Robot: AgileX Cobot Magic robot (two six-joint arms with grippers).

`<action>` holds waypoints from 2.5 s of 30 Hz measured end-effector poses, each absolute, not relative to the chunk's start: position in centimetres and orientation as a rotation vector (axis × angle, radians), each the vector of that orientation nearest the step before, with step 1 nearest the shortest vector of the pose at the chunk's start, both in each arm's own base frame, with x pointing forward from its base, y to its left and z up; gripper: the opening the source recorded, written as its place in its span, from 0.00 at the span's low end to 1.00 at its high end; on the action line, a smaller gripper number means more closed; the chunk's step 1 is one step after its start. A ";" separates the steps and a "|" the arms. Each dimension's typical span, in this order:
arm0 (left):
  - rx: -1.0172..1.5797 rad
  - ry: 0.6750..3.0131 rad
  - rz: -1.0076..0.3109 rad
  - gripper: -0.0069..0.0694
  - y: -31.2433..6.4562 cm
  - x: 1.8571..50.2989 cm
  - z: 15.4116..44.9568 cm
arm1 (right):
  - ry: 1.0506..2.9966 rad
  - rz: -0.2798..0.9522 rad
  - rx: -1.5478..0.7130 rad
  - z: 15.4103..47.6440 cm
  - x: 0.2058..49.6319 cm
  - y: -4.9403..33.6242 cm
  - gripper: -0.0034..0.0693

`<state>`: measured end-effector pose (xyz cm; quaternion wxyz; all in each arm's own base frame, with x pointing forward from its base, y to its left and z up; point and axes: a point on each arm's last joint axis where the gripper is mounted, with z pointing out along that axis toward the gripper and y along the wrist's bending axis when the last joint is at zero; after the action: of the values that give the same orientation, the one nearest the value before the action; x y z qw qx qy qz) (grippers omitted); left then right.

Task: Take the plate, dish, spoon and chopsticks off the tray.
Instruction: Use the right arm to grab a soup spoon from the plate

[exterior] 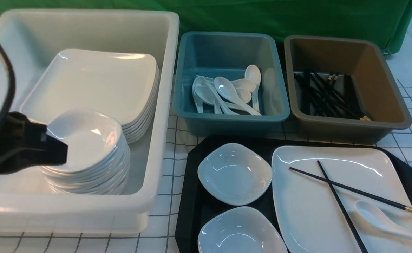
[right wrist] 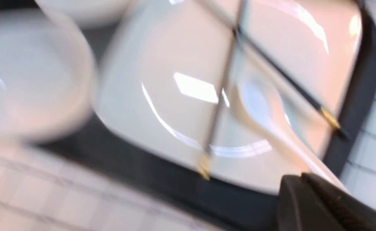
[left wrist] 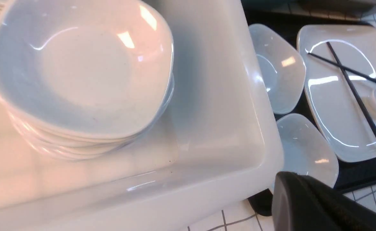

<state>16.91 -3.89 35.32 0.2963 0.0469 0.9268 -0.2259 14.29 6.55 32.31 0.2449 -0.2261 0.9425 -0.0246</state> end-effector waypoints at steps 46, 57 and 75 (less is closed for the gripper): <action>0.807 2.391 -0.808 0.09 -20.1 16.2 31.0 | 3.084 -0.168 -1.040 16.2 28.0 4.6 0.63; 0.779 2.357 -0.813 0.09 -20.2 16.5 31.2 | 3.092 -0.164 -1.083 16.0 28.0 4.6 0.33; 0.576 2.130 -0.768 0.09 -19.6 19.4 32.8 | 2.951 0.382 -0.998 23.8 27.8 7.9 0.33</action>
<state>19.35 -19.57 32.79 0.3916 0.2268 0.8388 -0.3025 27.76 7.87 23.77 0.0014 -0.3179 0.9403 0.1217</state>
